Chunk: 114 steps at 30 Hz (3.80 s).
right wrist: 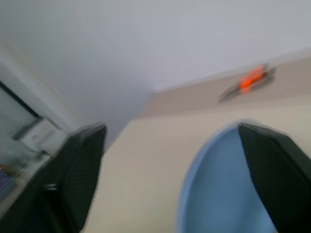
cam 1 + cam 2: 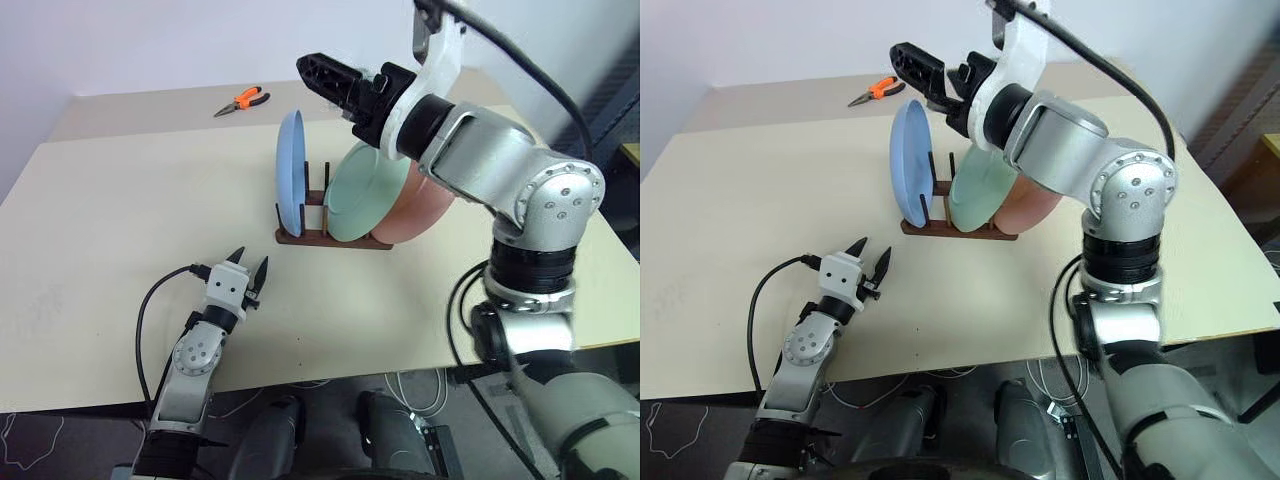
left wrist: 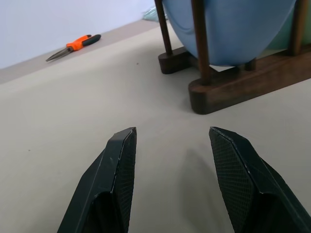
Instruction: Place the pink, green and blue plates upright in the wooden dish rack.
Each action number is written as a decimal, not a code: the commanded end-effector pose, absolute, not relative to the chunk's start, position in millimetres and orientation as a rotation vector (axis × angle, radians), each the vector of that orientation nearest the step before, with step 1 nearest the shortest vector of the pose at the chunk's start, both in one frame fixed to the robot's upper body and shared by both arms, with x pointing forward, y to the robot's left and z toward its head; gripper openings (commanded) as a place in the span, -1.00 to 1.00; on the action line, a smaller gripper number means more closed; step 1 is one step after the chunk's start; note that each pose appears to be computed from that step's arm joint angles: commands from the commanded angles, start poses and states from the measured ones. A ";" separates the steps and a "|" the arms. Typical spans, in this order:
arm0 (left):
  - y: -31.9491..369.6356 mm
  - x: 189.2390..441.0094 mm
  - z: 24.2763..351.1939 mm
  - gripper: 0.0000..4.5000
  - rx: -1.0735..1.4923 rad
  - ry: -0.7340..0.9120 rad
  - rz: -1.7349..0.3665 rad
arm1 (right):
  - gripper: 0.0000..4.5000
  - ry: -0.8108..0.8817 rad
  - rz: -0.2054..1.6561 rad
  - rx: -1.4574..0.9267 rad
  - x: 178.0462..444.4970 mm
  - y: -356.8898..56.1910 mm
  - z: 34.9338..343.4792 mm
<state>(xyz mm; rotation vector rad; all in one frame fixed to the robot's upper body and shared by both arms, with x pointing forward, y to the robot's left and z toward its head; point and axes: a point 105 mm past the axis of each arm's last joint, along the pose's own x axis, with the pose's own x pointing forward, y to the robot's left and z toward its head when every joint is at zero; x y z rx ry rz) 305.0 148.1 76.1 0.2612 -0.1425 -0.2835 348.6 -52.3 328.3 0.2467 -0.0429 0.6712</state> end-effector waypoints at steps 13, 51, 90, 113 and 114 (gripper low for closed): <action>81.2 289.3 121.1 0.08 0.208 -0.194 -0.797 | -0.98 -0.095 0.746 -0.865 301.8 -146.1 254.3; 81.9 290.7 122.8 0.08 0.199 -0.205 -0.773 | -0.98 -0.120 0.150 -0.992 343.0 -264.1 304.6; 84.5 293.8 119.4 0.08 0.206 -0.200 -0.734 | -0.98 -0.268 0.593 -0.907 331.7 -147.2 281.8; 228.6 299.5 97.3 0.08 0.324 -0.020 -0.316 | -0.98 -0.008 0.543 -0.477 333.5 -239.1 176.7; 229.7 299.1 97.6 0.08 0.323 -0.020 -0.310 | -0.98 -0.013 0.542 -0.465 335.0 -238.0 176.2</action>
